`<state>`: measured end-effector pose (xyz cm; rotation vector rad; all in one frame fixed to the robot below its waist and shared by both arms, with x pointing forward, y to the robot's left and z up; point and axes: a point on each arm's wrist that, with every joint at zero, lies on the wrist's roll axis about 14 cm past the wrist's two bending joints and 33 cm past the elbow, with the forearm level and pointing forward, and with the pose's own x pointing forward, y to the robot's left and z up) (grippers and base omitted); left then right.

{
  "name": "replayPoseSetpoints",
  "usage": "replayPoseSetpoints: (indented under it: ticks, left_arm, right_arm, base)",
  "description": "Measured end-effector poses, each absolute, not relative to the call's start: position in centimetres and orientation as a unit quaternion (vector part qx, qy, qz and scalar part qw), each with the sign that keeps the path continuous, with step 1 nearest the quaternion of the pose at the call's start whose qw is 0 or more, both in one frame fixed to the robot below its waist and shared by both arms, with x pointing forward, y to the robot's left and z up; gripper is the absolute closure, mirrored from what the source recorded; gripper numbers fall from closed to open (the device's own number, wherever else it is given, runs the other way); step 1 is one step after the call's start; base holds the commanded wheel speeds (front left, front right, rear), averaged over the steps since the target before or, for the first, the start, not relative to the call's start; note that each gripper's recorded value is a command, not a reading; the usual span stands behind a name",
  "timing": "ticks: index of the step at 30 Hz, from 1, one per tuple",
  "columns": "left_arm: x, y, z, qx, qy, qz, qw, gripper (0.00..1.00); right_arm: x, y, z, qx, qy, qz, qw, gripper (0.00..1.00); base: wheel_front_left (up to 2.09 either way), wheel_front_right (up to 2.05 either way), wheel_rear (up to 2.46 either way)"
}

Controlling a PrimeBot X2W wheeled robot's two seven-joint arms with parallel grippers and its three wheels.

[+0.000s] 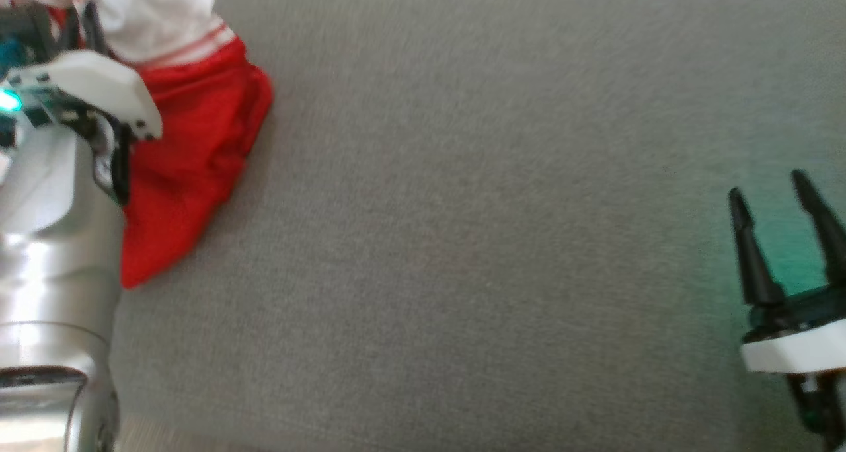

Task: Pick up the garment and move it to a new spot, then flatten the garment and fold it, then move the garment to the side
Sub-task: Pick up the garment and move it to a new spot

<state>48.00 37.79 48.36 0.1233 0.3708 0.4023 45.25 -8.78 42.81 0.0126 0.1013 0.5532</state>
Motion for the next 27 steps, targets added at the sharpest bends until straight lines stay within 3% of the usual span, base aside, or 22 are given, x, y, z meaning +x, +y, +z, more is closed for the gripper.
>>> replayPoseSetpoints:
  ticks: [8,16,21,27]
  left_arm:
    - [50.9,30.4,61.4,0.141,0.006,0.07,0.988,1.0]
    - [51.6,16.2,70.1,0.132,-0.129,-0.092,0.978,1.0]
    - [50.3,6.6,68.0,0.105,-0.12,-0.201,0.967,1.0]
    - [46.1,-3.7,59.5,0.093,-0.037,-0.327,0.94,1.0]
  right_arm:
    - [41.0,-10.1,47.2,0.031,0.014,0.215,0.976,0.0]
    - [35.6,-14.9,49.9,0.043,-0.02,0.123,0.991,0.0]
    - [32.7,-18.2,51.4,0.045,-0.047,0.061,0.996,0.0]
    - [29.3,-22.2,52.3,0.048,-0.069,-0.016,0.996,0.0]
  base:
    - [0.0,0.0,0.0]
    - [0.0,0.0,0.0]
    - [0.0,0.0,0.0]
    - [0.0,0.0,0.0]
